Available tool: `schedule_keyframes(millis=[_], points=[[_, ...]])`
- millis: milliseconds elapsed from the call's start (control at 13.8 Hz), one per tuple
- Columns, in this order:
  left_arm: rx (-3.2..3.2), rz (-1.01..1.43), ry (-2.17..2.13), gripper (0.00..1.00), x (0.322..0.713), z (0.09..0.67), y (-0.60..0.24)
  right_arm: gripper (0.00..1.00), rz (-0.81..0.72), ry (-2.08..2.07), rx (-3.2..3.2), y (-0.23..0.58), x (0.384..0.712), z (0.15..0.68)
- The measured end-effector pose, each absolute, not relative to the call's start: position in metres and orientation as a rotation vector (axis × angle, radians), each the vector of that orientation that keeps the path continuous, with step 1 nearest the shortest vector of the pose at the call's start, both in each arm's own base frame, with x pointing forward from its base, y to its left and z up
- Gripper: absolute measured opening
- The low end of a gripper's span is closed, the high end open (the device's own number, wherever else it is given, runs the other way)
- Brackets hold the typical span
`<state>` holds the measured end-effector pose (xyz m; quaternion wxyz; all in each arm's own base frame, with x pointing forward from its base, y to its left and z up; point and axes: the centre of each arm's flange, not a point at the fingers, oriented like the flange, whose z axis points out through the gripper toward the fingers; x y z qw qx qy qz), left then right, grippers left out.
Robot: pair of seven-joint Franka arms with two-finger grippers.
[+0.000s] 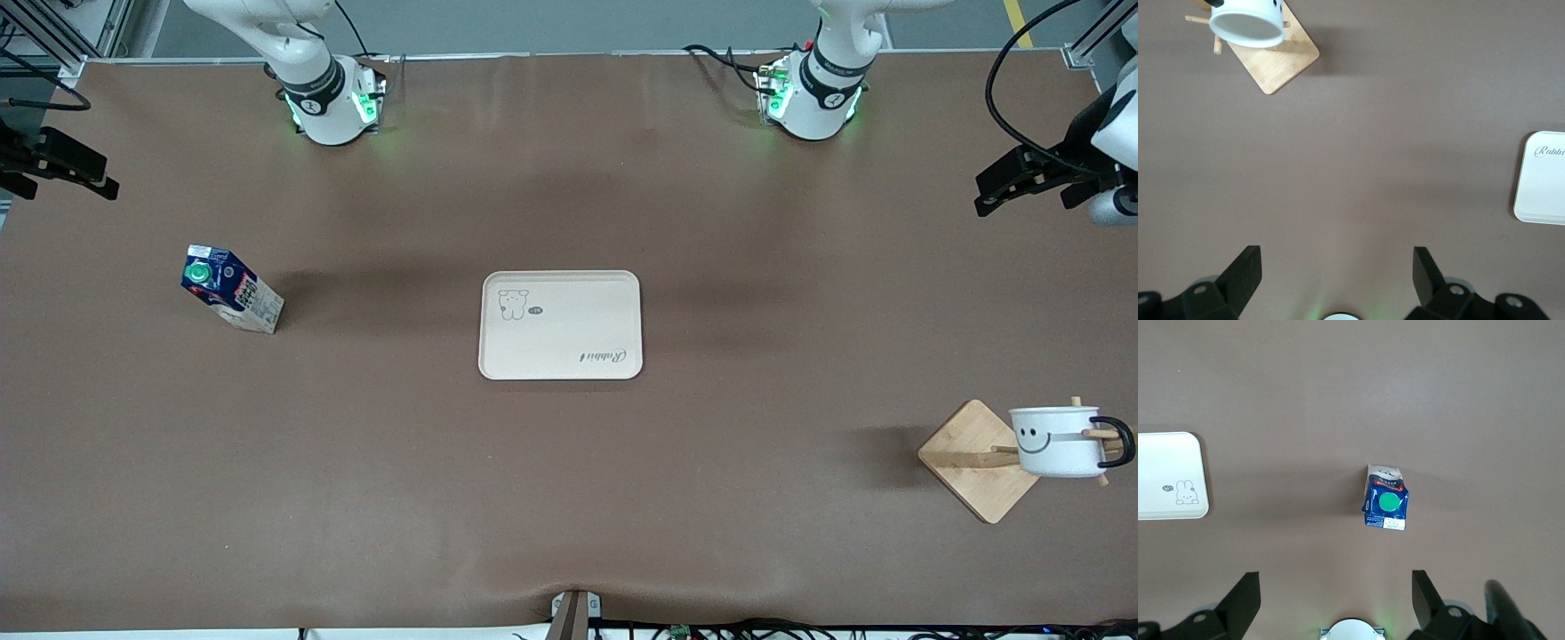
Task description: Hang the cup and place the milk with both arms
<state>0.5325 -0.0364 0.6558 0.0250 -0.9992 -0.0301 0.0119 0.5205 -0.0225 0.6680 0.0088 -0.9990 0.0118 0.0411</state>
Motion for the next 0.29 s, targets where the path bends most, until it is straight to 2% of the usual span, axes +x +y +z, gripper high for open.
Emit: schedule_keyframes(millis=[289], points=[[-3.089, 0.032, -0.096, 1.0, 0.5329, 0.656, -0.0352, 1.0, 0.128, 0.033, -3.121, -0.0213, 0.5205, 0.668]])
